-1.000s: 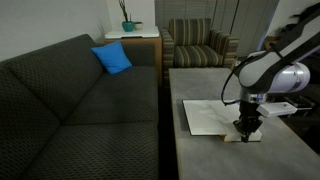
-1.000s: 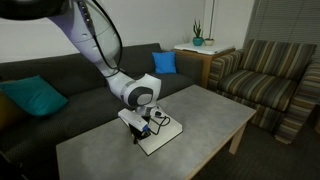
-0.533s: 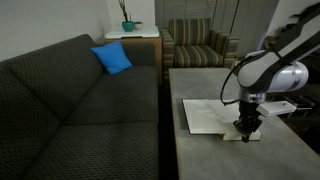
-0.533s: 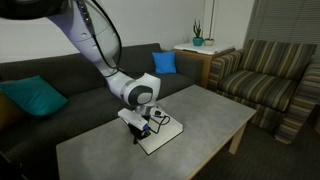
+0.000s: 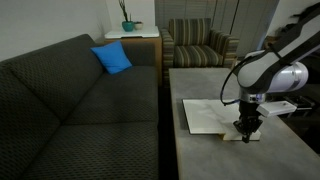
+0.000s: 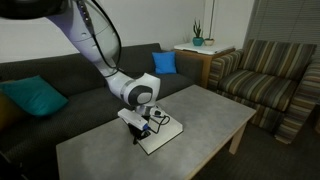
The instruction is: Open the front cover of the book then move the book forward and slightly to the left
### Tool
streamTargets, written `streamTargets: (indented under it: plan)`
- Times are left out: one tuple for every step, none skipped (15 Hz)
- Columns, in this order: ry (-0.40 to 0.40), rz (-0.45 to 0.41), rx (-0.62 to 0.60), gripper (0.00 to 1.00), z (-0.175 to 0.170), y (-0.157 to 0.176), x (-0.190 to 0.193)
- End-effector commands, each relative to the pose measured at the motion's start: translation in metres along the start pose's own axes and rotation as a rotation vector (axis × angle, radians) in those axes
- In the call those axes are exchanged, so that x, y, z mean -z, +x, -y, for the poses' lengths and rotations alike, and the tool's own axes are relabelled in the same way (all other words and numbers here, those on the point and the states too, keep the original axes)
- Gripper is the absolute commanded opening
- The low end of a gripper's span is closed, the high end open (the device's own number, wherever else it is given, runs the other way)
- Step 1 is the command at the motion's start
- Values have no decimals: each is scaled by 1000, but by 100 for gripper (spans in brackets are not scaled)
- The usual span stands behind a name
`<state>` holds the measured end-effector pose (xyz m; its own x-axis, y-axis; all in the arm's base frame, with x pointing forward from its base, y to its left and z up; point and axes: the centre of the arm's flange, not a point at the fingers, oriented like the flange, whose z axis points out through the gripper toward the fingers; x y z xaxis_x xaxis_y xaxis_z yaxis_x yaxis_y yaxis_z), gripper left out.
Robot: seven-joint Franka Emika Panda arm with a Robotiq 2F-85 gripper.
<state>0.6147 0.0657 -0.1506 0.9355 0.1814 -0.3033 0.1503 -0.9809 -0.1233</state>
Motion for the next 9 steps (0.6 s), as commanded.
streamTargets:
  plan:
    - [0,0,0,1,0,0,0]
    - [0,0,0,1,0,0,0]
    - [0,0,0,1,0,0,0]
    - [0,0,0,1,0,0,0]
    - [0,0,0,1,0,0,0]
    - [0,0,0,1,0,0,0]
    - [0,0,0,1,0,0,0]
    - [7,7,-1,0,-2,2,-4]
    - [11,12,-1,0,0,1,-5]
